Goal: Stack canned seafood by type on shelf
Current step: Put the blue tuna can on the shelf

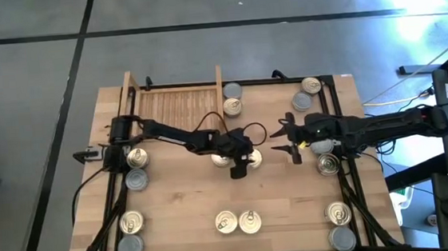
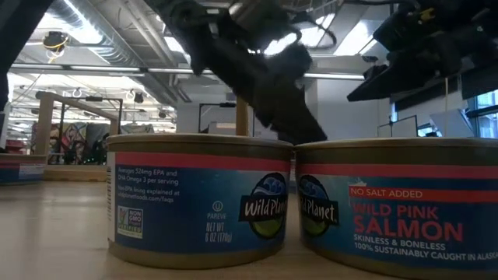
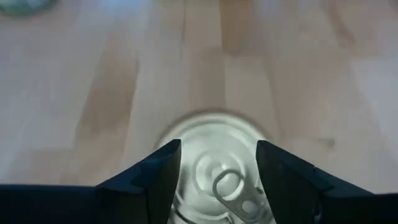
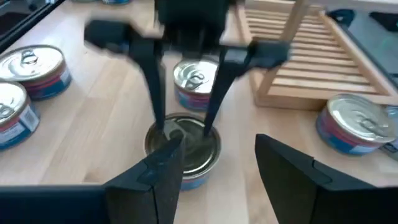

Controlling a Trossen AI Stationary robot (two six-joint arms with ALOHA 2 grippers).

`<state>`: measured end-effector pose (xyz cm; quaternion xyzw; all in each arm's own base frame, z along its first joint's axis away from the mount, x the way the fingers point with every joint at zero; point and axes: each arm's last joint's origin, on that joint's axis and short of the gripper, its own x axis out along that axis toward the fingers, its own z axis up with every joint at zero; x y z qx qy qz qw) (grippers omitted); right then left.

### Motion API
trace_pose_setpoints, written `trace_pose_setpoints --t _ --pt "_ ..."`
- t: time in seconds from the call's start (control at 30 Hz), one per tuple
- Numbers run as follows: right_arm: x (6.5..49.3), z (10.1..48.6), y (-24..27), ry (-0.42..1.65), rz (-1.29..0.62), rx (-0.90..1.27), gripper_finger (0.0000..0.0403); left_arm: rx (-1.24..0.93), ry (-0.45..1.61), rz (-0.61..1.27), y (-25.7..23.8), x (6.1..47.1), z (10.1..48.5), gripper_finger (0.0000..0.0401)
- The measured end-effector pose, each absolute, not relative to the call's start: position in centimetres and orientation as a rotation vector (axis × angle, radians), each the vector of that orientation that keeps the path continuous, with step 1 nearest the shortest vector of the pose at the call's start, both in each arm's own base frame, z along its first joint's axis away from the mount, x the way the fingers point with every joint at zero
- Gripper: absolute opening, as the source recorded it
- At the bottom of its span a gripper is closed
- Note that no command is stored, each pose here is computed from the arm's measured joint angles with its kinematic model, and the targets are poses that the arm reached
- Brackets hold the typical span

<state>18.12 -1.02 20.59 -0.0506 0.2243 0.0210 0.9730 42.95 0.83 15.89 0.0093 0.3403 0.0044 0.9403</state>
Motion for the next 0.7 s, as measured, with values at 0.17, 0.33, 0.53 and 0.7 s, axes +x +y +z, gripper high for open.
trace_pose_setpoints --t 0.17,0.33,0.53,0.7 --pt "19.0 19.2 0.2 0.529 0.110 -0.115 0.0221 0.032 0.747 0.009 1.1 42.3 14.6 0.0207" --pt "20.6 17.7 1.7 0.543 0.144 -0.192 0.0277 0.016 0.736 0.020 1.4 42.0 15.1 0.0207" --pt "21.9 16.3 3.0 0.537 0.186 -0.388 0.0314 0.041 0.718 0.010 1.3 41.9 15.9 0.0207" --pt "22.6 15.3 3.0 0.558 0.187 -0.412 0.0316 0.056 0.720 -0.023 1.3 41.2 13.5 0.0207"
